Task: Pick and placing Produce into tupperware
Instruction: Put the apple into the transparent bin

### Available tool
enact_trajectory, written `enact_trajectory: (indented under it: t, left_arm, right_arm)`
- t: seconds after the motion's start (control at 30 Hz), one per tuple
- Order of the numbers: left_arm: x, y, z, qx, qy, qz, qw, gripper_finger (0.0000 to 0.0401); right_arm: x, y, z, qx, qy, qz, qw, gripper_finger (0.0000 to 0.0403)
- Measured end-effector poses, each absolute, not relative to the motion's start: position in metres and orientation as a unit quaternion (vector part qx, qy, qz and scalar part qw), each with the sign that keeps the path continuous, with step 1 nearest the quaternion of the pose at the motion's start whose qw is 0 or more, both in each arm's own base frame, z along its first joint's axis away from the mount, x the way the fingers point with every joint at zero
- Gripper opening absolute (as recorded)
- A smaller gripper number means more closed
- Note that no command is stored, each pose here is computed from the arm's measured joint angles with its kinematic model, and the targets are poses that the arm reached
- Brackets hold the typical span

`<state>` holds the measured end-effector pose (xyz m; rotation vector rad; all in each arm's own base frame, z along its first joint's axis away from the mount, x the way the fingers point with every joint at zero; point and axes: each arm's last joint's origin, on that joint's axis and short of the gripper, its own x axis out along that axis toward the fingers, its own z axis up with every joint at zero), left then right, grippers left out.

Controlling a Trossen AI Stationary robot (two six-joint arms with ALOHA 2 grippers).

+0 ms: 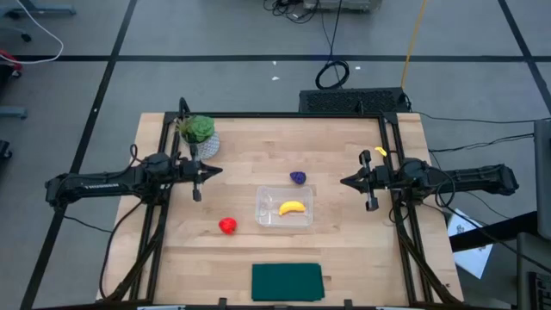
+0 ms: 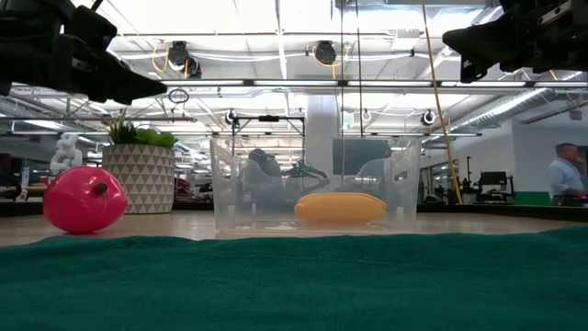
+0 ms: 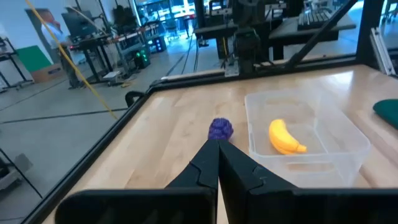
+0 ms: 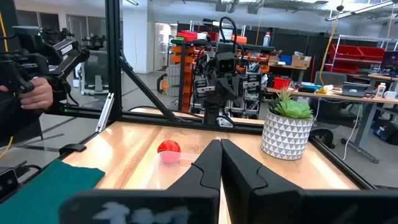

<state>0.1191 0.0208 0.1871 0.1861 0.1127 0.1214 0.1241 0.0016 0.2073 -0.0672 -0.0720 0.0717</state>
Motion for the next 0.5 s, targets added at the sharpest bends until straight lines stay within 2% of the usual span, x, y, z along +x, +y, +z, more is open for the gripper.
enact_trajectory:
  t: [0.5]
  left_arm:
    - [0.1191,0.0207,0.1871,0.092,0.056,0.06,0.992,0.0005]
  right_arm:
    - [0.1241,0.0017,0.2072,-0.034,-0.036,0.036,0.998,0.0]
